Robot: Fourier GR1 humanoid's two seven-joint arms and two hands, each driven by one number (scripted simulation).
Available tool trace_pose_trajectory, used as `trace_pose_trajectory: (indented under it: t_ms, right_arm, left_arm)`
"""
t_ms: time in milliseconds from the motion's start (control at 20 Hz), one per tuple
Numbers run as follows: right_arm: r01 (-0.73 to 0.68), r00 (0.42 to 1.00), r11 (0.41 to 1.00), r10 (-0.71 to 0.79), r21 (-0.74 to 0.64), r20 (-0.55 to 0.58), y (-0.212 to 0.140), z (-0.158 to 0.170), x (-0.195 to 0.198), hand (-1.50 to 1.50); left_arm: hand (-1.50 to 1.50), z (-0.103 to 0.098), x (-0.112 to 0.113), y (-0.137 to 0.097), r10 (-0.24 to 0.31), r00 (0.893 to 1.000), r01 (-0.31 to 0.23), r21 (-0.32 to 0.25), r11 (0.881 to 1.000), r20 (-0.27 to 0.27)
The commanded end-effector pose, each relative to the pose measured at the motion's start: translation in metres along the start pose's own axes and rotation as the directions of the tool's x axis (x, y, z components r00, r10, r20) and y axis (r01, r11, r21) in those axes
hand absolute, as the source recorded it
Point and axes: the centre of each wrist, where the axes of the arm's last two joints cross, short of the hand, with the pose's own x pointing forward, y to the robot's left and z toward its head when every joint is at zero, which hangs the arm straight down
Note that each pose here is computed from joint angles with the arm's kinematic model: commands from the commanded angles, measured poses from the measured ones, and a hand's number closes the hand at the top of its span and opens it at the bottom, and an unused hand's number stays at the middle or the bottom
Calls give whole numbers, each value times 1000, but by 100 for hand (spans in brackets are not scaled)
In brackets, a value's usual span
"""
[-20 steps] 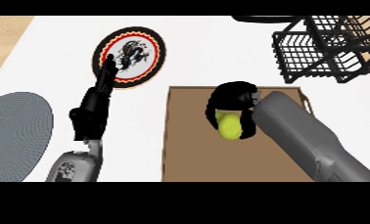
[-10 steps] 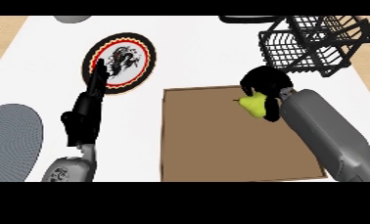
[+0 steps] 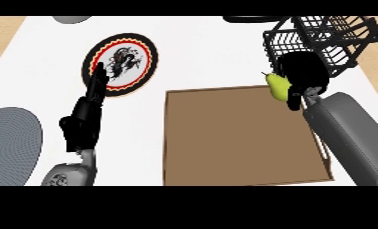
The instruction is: Pick the pear from the tray and place it in the tiered basket
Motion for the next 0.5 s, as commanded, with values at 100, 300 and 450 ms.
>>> trace_pose_trajectory:
  t_ms: [100,300,450]
  right_arm:
    - [54,989,974,-82,-221,-121,-76,50,-7,150]
    - [98,980,948,-145,-302,-138,-141,89,-24,150]
    - [111,970,950,-167,-291,-174,-168,114,-33,150]
  left_arm:
    - [0,9,-7,8,-4,1000,4,-10,1000,4]
    - [0,-1,6,3,-4,1000,4,-23,1000,11]
    - [0,1,-6,8,12,1000,-11,-37,999,25]
